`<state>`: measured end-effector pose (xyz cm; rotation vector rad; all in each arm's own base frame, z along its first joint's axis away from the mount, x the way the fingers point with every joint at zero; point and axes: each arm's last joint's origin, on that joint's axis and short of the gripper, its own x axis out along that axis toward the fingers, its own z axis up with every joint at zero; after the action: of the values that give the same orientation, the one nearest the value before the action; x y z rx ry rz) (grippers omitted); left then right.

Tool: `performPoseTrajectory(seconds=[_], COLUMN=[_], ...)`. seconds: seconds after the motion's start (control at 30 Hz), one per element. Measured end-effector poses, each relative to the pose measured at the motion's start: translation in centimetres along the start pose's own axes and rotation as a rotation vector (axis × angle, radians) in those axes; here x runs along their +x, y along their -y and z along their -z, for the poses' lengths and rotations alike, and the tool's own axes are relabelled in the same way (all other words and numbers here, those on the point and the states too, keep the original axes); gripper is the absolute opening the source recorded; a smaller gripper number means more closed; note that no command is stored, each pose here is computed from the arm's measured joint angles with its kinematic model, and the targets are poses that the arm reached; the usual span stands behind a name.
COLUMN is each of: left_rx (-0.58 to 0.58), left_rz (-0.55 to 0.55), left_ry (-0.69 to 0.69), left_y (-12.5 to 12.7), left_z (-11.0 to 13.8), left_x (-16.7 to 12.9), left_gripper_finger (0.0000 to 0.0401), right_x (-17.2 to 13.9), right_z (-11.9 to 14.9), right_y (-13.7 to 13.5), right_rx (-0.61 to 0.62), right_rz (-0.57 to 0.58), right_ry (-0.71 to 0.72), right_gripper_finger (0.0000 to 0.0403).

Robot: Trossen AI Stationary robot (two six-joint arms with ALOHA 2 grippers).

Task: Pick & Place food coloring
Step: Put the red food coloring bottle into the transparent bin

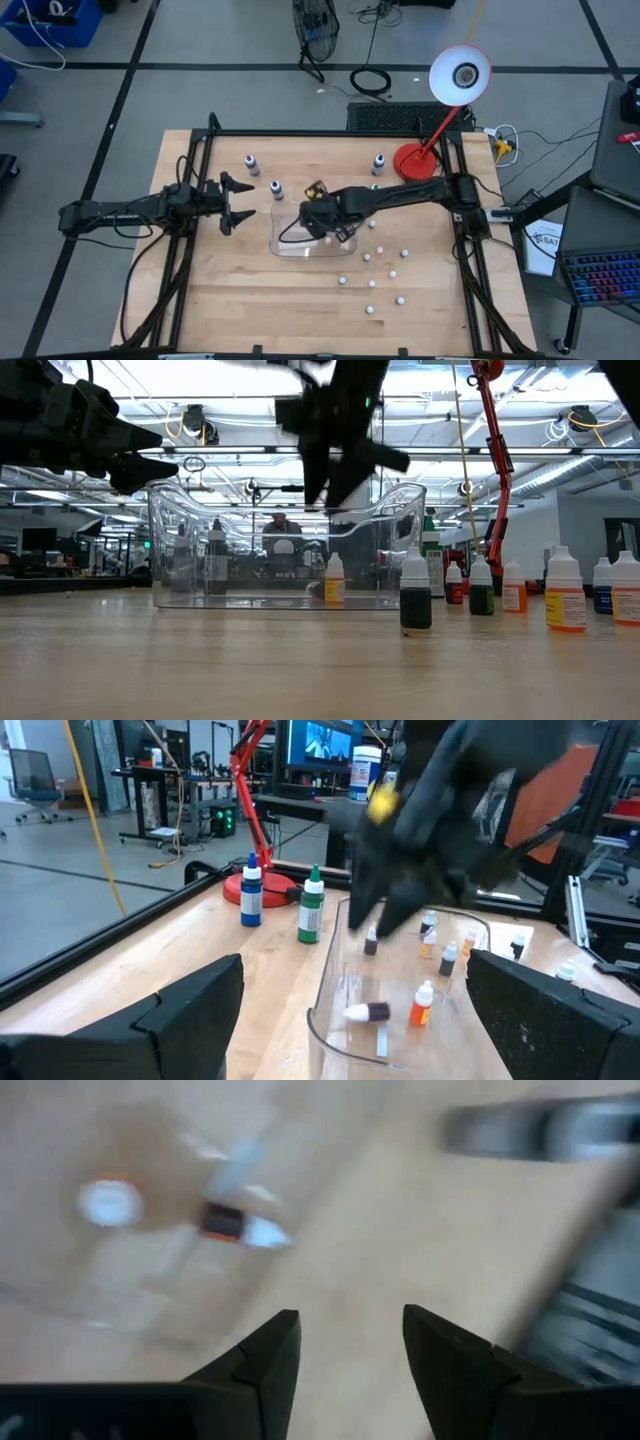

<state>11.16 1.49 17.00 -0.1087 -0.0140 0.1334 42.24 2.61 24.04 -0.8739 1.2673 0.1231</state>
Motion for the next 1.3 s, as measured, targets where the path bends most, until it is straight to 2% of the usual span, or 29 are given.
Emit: performPoseTrajectory(seconds=[0.1,0.17,0.23,0.33,0.43,0.5,0.57,0.67,0.73,0.83,0.93,1.03,1.13,1.3], left_rx=[0.000,0.000,0.000,0.000,0.000,0.000,0.000,0.000,0.000,0.000,0.000,0.000,0.000,0.000], left_rz=[0.000,0.000,0.000,0.000,0.000,0.000,0.000,0.000,0.000,0.000,0.001,0.000,0.000,0.000], left_ry=[0.000,-0.001,0.000,0.000,0.000,-0.001,0.000,0.000,0.000,0.000,0.001,0.000,0.000,0.000], left_y=[0.0,0.0,0.0,0.0,0.0,0.0,0.0,0.0,0.0,0.0,0.0,0.0,0.0,0.0], left_z=[0.0,0.0,0.0,0.0,0.0,0.0,0.0,0.0,0.0,0.0,0.0,0.0,0.0,0.0], left_x=[0.0,0.0,0.0,0.0,0.0,0.0,0.0,0.0,0.0,0.0,0.0,0.0,0.0,0.0], left_gripper_finger=[0.0379,0.0379,0.0379,0.0379,0.0379,0.0379,0.0379,0.0379,0.0379,0.0379,0.0379,0.0379,0.0379,0.0379], right_x=[-3.0,-5.2,-7.3,-9.7,-11.5,-12.1,-12.4,-12.7,-12.3,-11.6,-10.4,-8.5,-6.6,-2.8], right_z=[-0.1,0.0,0.2,0.9,2.0,2.7,3.5,5.2,5.8,6.5,8.1,9.8,11.1,11.9], right_y=[-0.3,-0.5,-0.7,-1.3,-2.3,-3.1,-4.1,-5.6,-6.7,-8.5,-10.0,-10.4,-10.1,-9.4], right_rx=[0.078,0.208,0.387,0.653,0.815,0.891,0.967,1.074,1.139,1.224,1.261,1.297,1.329,1.329], right_rz=[0.108,0.137,0.141,0.105,-0.034,-0.129,-0.185,-0.166,-0.146,-0.202,-0.225,-0.209,-0.220,-0.258], right_ry=[0.002,0.051,0.110,0.148,0.137,0.075,-0.050,-0.292,-0.375,-0.379,-0.446,-0.488,-0.456,-0.316], right_gripper_finger=[0.0164,0.0165,0.0164,0.0164,0.0164,0.0163,0.0163,0.0163,0.0164,0.0166,0.0166,0.0165,0.0166,0.0165])
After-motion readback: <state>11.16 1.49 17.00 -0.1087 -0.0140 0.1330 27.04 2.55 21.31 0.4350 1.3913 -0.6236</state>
